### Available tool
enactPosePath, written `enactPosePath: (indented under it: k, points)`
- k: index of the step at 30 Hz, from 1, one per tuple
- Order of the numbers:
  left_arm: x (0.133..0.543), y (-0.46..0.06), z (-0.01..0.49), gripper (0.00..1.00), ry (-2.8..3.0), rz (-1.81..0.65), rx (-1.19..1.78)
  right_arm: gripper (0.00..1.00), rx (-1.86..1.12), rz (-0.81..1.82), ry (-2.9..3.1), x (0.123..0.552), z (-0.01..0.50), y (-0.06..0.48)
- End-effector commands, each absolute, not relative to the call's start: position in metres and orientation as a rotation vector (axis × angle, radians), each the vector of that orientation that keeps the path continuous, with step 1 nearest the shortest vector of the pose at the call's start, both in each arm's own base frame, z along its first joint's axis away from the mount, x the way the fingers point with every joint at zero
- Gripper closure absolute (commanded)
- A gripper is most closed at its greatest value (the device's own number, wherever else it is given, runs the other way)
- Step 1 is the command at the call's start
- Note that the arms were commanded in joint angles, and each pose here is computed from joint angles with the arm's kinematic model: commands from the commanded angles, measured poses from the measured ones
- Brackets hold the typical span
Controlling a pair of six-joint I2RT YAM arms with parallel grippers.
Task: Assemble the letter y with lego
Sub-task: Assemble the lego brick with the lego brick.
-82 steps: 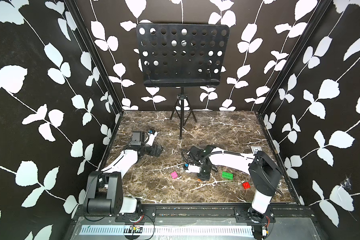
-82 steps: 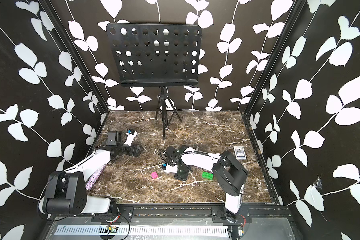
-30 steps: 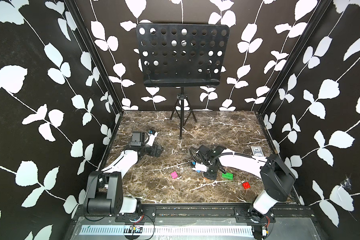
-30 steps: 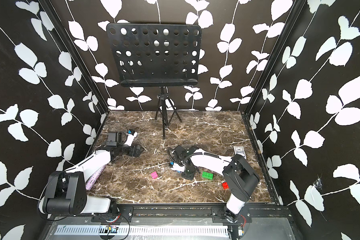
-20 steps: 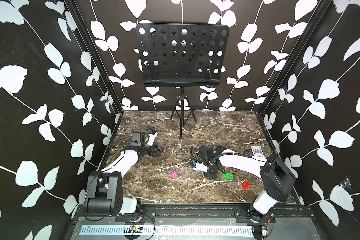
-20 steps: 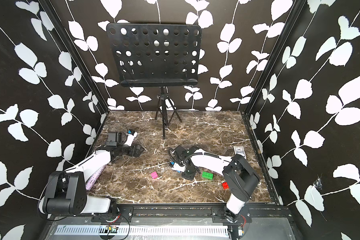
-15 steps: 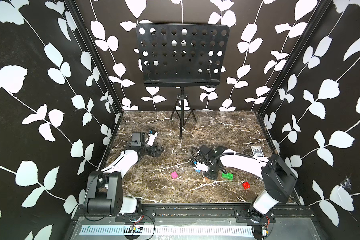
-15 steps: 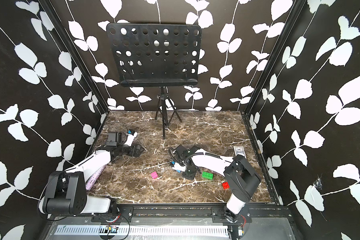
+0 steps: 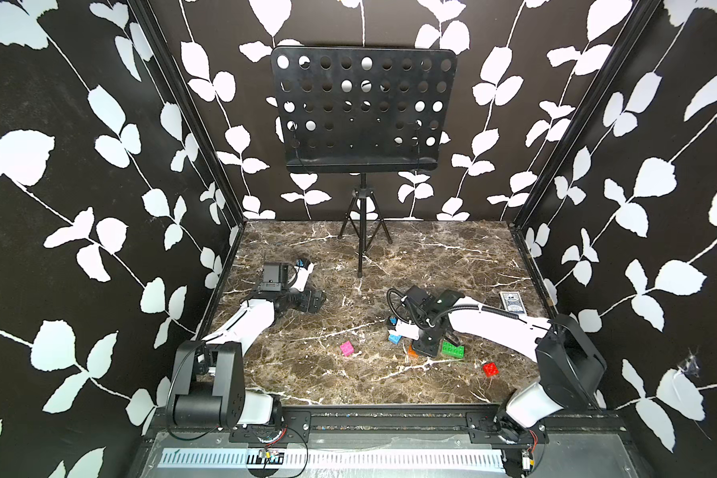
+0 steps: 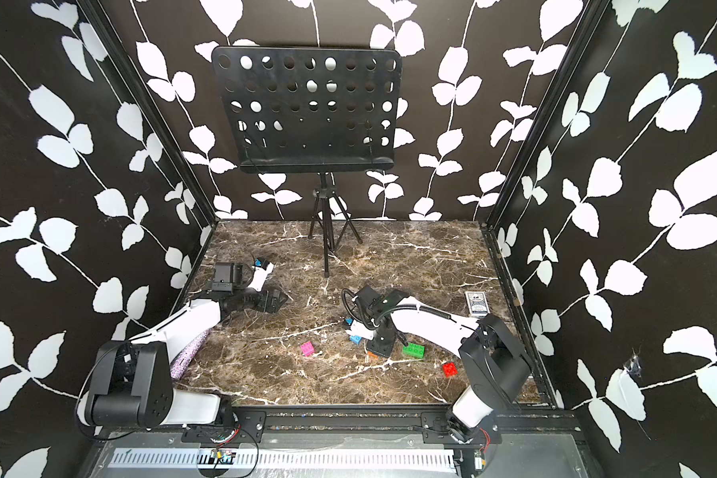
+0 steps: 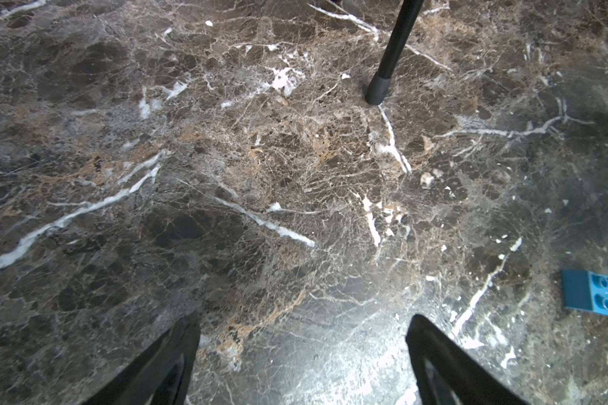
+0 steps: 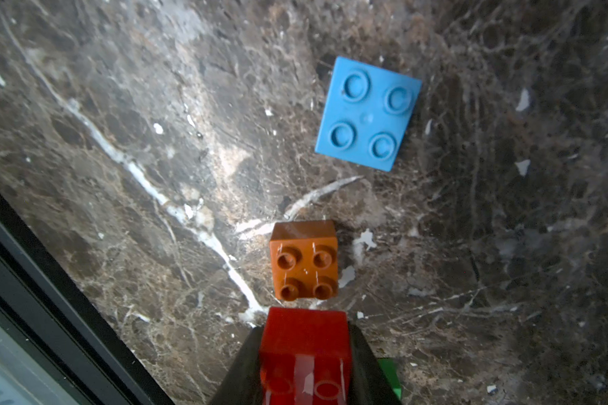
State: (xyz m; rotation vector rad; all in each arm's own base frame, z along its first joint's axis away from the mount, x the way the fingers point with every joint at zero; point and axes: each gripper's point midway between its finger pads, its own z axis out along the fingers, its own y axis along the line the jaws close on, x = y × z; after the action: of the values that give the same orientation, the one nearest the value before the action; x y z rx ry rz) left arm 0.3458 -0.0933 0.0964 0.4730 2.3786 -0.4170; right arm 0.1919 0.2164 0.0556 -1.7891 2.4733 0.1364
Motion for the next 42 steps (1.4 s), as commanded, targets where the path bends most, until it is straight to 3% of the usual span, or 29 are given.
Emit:
enactPosePath:
  k: [1, 30, 42]
  points:
    - [0.343, -0.095, 0.097, 0.06, 2.372, -0.433, 0.474, 0.94, -1.851, 0.164, 2.484, 0.186, 0.045, 0.216]
    - [0.343, -0.095, 0.095, 0.06, 2.377, -0.433, 0.479, 0.95, -1.977, -0.06, 2.578, 0.171, 0.021, 0.174]
    - [0.344, -0.096, 0.095, 0.06, 2.377, -0.434, 0.481, 0.96, -1.946, 0.031, 2.626, 0.172, 0.025, 0.188]
